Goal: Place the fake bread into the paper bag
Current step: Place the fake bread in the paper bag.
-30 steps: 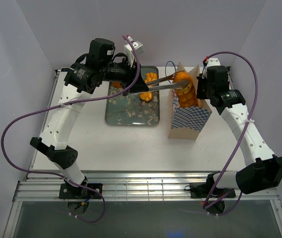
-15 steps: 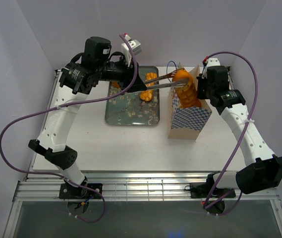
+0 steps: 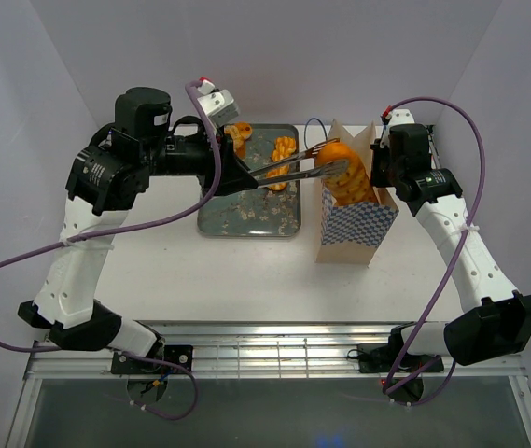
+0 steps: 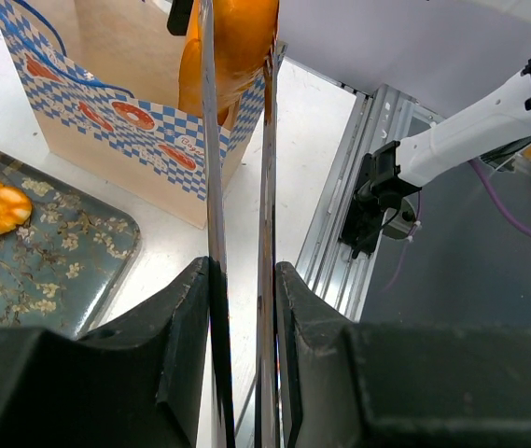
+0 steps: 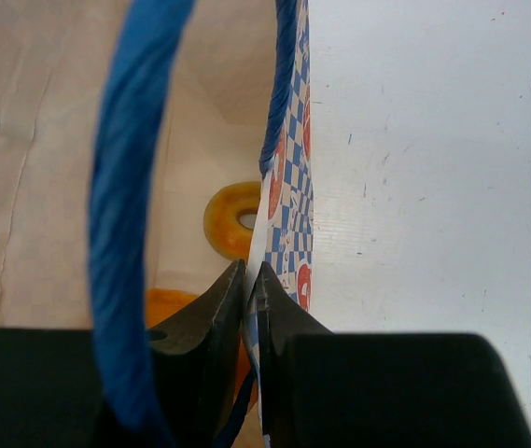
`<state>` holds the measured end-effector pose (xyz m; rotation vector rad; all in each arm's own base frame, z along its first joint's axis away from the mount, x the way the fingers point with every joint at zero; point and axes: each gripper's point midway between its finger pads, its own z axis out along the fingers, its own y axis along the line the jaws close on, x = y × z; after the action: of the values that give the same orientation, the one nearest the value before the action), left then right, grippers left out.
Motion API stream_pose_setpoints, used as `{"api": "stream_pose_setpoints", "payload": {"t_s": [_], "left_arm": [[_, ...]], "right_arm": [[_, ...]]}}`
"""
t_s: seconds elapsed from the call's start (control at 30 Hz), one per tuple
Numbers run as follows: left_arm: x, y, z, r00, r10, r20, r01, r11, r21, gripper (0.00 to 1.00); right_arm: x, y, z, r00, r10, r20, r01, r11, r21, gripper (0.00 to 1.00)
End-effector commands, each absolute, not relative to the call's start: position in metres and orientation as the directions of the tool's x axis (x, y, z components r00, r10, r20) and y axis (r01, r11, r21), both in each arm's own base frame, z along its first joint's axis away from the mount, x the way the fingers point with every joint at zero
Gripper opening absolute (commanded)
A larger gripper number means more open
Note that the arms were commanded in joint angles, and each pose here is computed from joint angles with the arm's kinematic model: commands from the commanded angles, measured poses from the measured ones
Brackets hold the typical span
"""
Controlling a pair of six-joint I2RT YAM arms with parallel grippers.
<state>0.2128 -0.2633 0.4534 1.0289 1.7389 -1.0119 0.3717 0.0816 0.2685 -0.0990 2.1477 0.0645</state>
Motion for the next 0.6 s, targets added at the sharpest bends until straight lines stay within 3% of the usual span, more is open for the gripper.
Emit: {"api": "stream_pose_setpoints", "payload": {"t_s": [0.0, 0.57], "left_arm": [[0.209, -0.268, 0.469, -0.218, 0.195, -0.956, 0.947, 0.279, -0.159, 0.0], [0.254, -0.31, 0.406, -0.336, 0.321, -0.885, 0.923, 0.3, -0.242, 0.0]], "right_arm": [[0.372, 0.08, 0.283, -0.515, -0.039, -0.857, -0.087, 0.996, 0.007, 0.16], [0.375, 0.082, 0.273, -0.526, -0.044, -0.849, -0.09, 0.996, 0.005, 0.16]]}}
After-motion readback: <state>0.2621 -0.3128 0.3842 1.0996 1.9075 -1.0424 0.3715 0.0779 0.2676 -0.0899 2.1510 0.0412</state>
